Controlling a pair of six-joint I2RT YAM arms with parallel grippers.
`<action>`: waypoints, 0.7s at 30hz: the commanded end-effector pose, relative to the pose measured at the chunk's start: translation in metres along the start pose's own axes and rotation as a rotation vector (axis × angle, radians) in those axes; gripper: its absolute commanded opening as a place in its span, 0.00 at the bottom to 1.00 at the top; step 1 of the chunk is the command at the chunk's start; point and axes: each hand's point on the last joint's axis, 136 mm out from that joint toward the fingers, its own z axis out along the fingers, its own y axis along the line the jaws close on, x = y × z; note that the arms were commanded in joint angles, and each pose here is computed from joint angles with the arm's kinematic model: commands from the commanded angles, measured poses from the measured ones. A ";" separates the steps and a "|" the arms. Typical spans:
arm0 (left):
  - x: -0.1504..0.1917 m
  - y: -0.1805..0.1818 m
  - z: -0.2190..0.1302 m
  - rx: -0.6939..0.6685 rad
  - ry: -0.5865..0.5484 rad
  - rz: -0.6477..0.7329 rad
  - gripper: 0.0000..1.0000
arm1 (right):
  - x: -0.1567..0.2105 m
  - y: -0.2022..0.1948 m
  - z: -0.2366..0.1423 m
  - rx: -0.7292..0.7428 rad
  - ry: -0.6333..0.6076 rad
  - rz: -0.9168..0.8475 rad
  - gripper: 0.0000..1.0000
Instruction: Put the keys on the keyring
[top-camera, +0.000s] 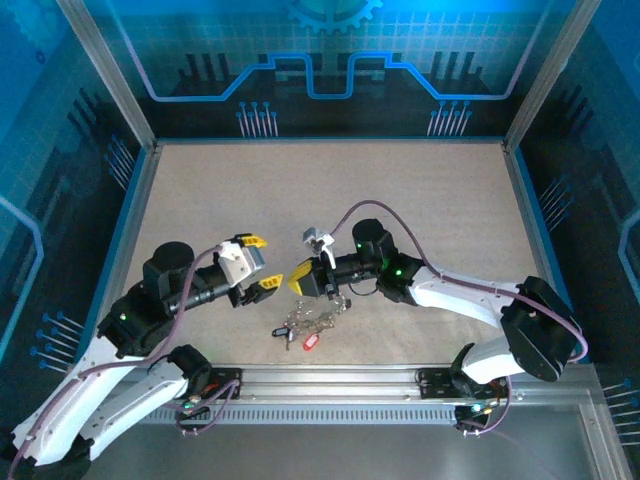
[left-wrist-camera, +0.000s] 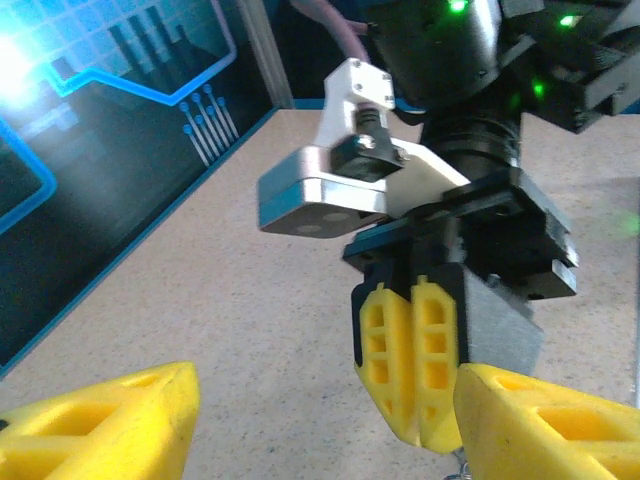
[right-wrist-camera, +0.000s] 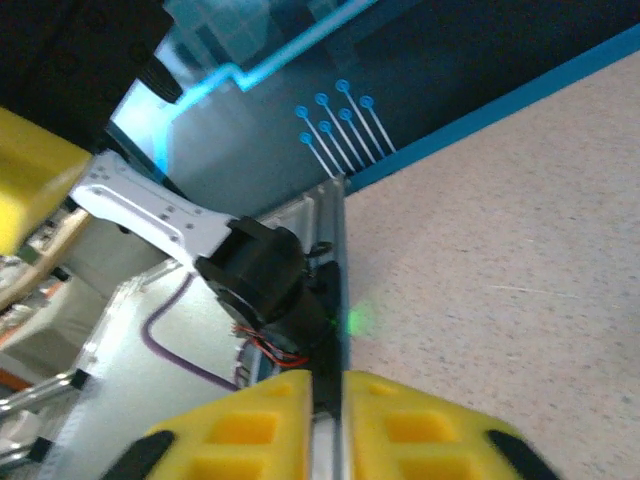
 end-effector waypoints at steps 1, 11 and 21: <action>0.033 0.018 0.007 -0.123 0.098 -0.082 0.71 | 0.005 -0.017 -0.008 0.148 0.046 -0.101 0.24; 0.094 0.055 0.034 -0.332 0.282 -0.518 0.78 | 0.009 -0.055 -0.065 0.492 0.127 -0.453 0.48; 0.143 0.080 0.027 -0.435 0.338 -1.041 0.74 | 0.046 -0.043 -0.036 0.280 0.317 -0.785 0.50</action>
